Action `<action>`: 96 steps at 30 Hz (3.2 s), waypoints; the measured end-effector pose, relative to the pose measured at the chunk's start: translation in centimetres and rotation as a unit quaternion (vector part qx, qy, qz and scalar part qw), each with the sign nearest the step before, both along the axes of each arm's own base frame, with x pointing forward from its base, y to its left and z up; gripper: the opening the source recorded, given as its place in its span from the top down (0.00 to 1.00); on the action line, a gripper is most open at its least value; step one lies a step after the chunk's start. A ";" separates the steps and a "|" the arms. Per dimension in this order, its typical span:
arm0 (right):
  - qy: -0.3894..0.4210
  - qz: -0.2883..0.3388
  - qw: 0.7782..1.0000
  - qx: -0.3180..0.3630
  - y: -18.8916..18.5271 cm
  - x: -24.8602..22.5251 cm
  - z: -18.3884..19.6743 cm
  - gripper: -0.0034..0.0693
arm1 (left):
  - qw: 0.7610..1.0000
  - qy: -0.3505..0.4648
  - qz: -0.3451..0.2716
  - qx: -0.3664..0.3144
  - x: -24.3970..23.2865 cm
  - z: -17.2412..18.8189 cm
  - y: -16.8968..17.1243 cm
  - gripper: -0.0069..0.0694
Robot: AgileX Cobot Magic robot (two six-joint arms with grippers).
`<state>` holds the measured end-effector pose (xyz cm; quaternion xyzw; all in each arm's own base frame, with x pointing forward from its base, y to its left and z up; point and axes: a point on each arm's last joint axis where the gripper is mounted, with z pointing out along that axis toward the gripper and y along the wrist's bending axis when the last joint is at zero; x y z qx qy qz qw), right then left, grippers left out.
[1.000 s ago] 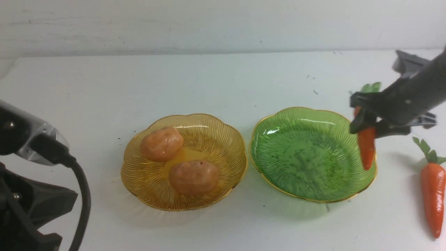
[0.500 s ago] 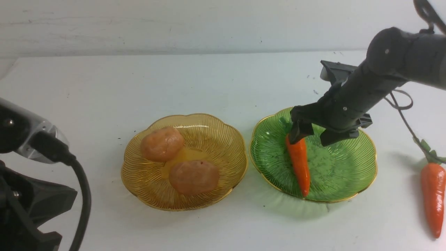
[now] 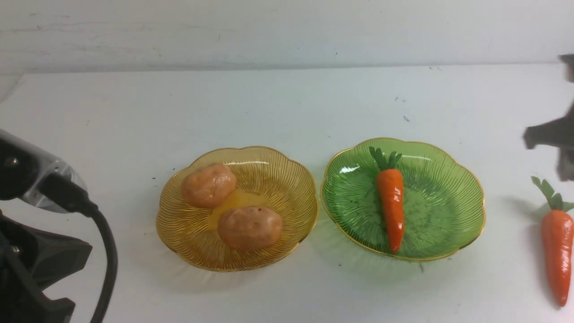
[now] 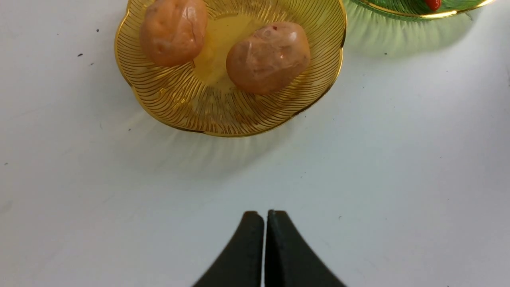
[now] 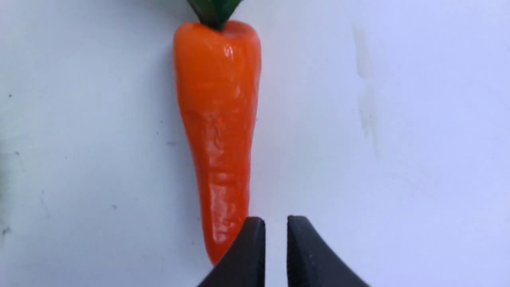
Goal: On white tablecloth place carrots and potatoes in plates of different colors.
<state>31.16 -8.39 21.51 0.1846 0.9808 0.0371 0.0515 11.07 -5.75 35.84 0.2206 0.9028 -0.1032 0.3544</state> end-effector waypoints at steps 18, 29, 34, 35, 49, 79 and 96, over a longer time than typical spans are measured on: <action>0.001 0.034 0.999 0.012 2.5 2.8 -5.4 0.59 | 1.000 0.008 0.000 0.006 -0.1 -0.1 0.1 0.91; -0.170 0.148 0.969 0.099 14.9 7.6 3.2 0.56 | 1.000 0.008 0.000 0.006 -0.1 -0.1 0.1 0.91; -0.122 0.164 0.976 0.071 16.8 9.0 0.9 0.44 | 1.000 0.015 -0.001 0.009 -0.2 -0.2 0.1 0.91; -0.111 0.166 0.978 0.066 16.8 9.0 0.9 0.39 | 1.000 0.019 -0.001 0.011 -0.3 -0.3 0.1 0.91; -0.291 0.224 0.930 0.022 14.3 -4.6 20.5 0.95 | 1.000 -0.003 0.015 -0.017 0.1 0.1 -0.1 0.91; -0.765 0.101 0.634 -0.057 8.7 -29.3 10.1 0.97 | 0.992 -0.102 0.019 -0.066 -0.8 1.9 0.5 0.91; -0.763 0.102 0.636 -0.058 8.7 -29.2 9.9 0.97 | 0.938 -0.293 0.047 -0.180 -8.7 0.9 4.5 0.91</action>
